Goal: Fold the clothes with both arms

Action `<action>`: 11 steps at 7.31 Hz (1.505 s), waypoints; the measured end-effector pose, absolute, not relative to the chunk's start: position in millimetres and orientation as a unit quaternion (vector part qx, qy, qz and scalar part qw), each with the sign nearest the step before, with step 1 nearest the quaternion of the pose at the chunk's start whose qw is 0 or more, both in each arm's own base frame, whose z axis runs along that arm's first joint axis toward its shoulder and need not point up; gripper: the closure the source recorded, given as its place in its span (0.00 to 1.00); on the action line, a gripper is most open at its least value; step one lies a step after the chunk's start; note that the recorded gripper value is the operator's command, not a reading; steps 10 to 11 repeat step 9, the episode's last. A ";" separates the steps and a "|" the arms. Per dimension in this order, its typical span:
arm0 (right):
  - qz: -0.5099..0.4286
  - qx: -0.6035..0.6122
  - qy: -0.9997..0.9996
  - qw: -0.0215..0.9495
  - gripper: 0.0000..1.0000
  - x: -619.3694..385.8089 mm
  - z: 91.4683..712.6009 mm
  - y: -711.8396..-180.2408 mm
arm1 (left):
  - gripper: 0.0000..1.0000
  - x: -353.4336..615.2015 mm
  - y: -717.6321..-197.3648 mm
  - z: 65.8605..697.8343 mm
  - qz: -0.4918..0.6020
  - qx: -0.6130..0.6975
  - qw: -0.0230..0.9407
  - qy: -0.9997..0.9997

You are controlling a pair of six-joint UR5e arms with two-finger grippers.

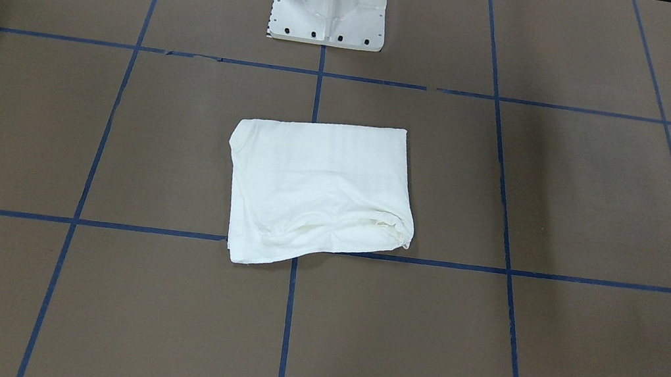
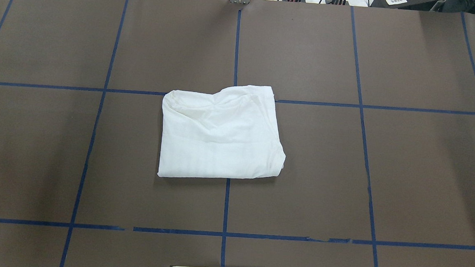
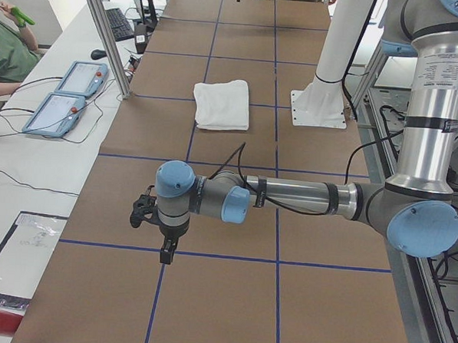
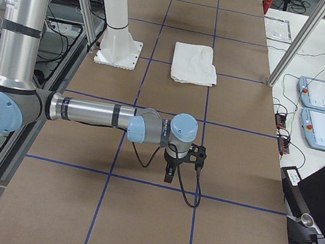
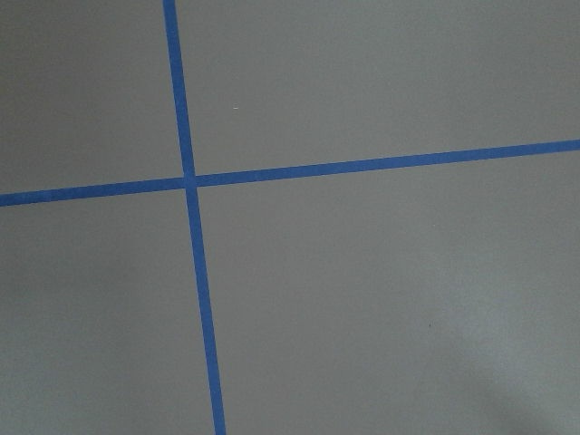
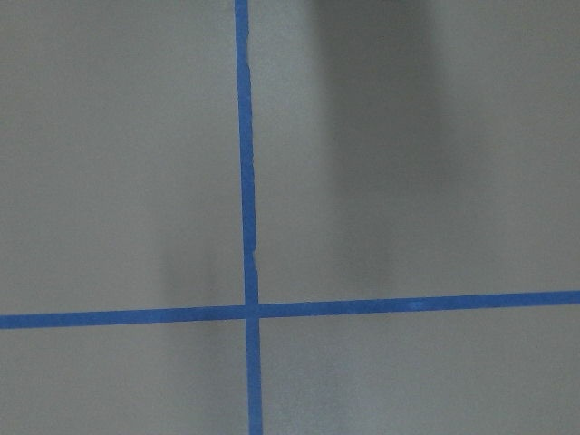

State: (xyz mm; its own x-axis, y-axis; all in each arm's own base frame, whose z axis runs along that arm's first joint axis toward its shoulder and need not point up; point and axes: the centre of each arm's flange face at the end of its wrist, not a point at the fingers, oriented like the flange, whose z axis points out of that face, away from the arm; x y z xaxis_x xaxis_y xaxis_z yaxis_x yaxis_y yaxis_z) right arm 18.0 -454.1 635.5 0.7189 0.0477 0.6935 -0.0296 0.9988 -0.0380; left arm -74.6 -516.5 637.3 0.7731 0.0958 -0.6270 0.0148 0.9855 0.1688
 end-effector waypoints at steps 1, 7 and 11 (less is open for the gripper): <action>0.018 -0.013 -0.374 0.927 0.00 15.3 635.5 -454.4 | 0.00 -74.6 -516.8 637.1 0.022 0.082 0.938 0.336; 0.013 -0.013 -0.375 0.927 0.00 11.9 634.6 -454.8 | 0.00 -74.6 -517.1 637.2 0.022 0.083 0.938 0.336; 0.012 -0.013 -0.375 0.927 0.00 11.9 634.5 -454.9 | 0.00 -74.6 -517.1 637.4 0.022 0.083 0.938 0.335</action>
